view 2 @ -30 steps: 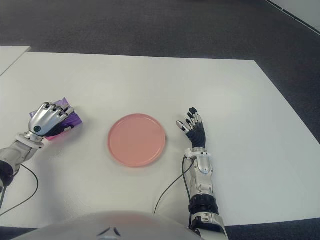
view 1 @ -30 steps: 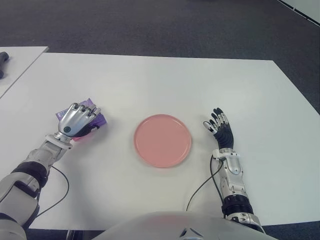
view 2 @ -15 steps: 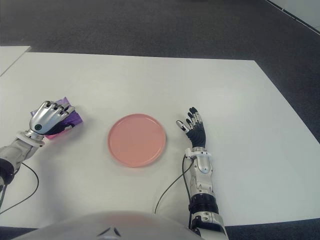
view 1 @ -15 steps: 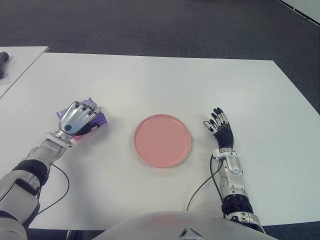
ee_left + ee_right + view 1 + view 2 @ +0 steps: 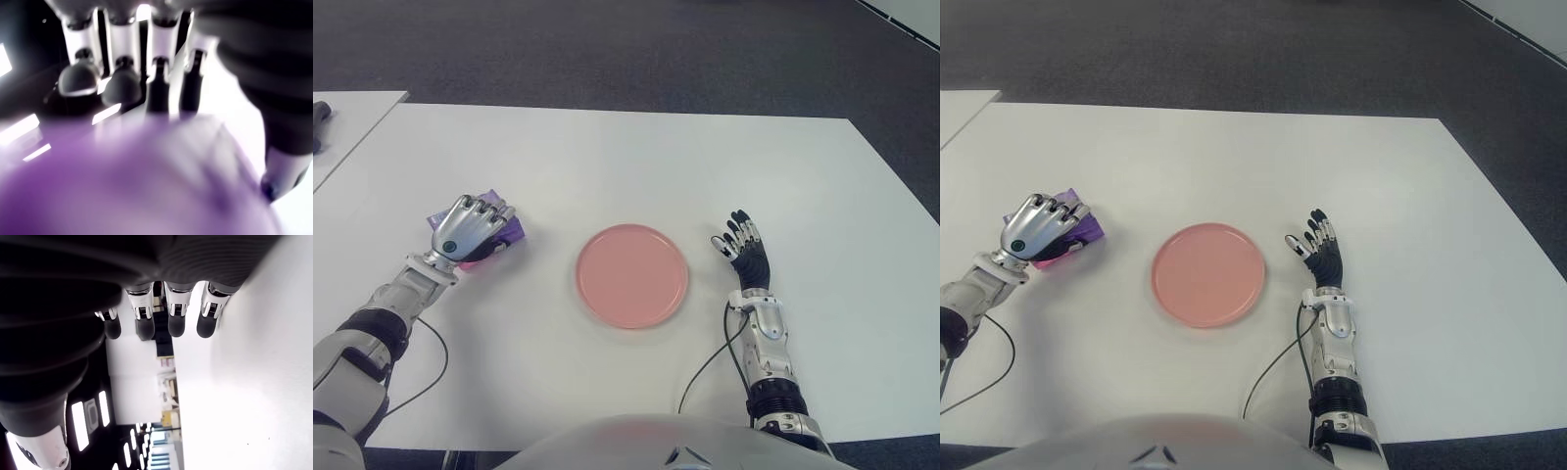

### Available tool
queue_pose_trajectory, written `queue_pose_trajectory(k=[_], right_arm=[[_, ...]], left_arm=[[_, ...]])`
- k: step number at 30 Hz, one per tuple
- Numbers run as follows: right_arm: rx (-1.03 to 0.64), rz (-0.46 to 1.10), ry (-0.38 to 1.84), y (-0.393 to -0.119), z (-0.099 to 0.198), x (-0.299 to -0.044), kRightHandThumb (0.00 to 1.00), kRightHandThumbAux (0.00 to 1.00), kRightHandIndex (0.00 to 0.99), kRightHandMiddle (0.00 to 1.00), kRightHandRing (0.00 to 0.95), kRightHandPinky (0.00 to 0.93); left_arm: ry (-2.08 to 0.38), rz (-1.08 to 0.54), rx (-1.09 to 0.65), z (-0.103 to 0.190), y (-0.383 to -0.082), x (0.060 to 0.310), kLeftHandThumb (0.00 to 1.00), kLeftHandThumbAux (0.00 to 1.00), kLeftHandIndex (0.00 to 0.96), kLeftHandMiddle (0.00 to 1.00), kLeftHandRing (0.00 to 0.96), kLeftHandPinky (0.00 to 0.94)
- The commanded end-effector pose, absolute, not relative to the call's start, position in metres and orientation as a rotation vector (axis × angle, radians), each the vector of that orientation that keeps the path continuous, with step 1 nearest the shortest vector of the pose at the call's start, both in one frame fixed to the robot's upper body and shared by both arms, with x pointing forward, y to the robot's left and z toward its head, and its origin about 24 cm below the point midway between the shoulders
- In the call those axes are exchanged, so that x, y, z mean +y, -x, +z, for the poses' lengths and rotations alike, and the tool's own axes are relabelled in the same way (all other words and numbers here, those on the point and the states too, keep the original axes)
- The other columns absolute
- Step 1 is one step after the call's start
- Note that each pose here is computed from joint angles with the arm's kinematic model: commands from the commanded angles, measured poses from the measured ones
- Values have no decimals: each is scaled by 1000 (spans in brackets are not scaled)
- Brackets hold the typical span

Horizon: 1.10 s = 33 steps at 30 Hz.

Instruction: Put the tissue paper into the plate.

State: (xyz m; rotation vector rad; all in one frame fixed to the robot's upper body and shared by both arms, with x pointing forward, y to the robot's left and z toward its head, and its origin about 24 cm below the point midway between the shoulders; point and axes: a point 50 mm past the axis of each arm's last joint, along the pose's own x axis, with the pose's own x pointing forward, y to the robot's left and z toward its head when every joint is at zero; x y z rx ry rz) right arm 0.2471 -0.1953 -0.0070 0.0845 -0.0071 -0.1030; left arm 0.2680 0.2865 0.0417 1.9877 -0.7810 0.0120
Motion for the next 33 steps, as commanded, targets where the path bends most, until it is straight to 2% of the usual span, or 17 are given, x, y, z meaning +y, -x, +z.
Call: queue_pose_trajectory(k=[1, 6, 11, 23, 33], right_arm=[[67, -115, -105, -243, -20, -195, 129, 741, 0, 11, 10, 50], [68, -115, -105, -243, -20, -195, 129, 741, 0, 11, 10, 50], [69, -115, -105, -245, -21, -196, 129, 741, 0, 11, 10, 50], [71, -115, -105, -247, -22, -197, 129, 741, 0, 11, 10, 50], [71, -115, -105, -247, -22, -197, 129, 741, 0, 11, 10, 50]], left_arm=[[-2009, 35, -865, 67, -285, 274, 854, 664, 409, 554, 821, 825], [-2019, 36, -897, 71, -284, 271, 854, 664, 408, 553, 824, 823], [-2015, 39, -980, 88, -293, 261, 854, 663, 410, 553, 825, 828], [-1996, 51, -1173, 144, -307, 223, 854, 664, 410, 554, 828, 826], [-1939, 66, -1276, 167, -302, 197, 854, 666, 406, 553, 831, 821]])
